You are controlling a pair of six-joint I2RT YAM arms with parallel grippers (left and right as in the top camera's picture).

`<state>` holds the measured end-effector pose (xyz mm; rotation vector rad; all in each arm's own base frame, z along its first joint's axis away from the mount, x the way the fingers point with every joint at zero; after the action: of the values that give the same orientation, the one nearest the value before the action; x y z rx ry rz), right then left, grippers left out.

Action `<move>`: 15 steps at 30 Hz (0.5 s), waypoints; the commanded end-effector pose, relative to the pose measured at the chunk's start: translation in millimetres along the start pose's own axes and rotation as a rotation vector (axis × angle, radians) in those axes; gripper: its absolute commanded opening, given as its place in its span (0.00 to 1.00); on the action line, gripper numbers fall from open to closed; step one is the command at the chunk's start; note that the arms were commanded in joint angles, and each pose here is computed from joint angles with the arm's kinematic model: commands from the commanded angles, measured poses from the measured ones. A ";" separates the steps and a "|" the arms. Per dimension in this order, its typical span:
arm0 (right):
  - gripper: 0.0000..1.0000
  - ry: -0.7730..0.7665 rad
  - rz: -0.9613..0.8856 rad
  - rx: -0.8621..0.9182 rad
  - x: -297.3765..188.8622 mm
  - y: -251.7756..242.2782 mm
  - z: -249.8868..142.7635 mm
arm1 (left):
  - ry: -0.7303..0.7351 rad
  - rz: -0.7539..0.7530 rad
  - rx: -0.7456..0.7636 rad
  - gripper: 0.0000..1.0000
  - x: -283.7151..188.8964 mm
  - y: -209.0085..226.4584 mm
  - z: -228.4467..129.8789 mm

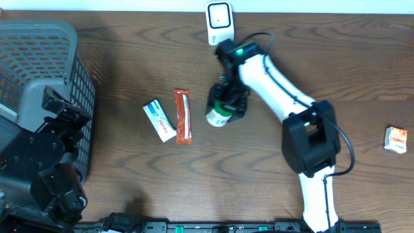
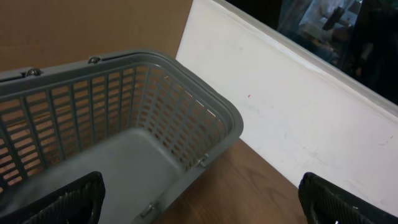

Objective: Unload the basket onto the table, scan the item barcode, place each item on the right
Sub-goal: 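Raise the green-capped jar to the white scanner with the right gripper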

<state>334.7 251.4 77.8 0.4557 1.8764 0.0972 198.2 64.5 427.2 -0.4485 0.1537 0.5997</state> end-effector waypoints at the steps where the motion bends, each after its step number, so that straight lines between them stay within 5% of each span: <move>1: 0.58 0.093 0.139 -0.019 -18.5 2.9 -3.8 | -0.008 0.017 0.017 1.00 0.7 2.8 0.9; 15: 0.56 0.032 0.195 -0.092 -26.0 3.4 16.1 | -0.008 0.017 0.017 1.00 0.7 2.8 0.9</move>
<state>344.6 230.9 91.1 0.5794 1.9182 0.2295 198.2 64.5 427.2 -0.4485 0.1537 0.5997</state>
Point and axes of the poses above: each gripper's point midway between its finger pads, its own x axis out along the fingers, its own y axis along the line the jaws close on, z = x × y, the point moved 1 cm from there along -x, back along the fingers
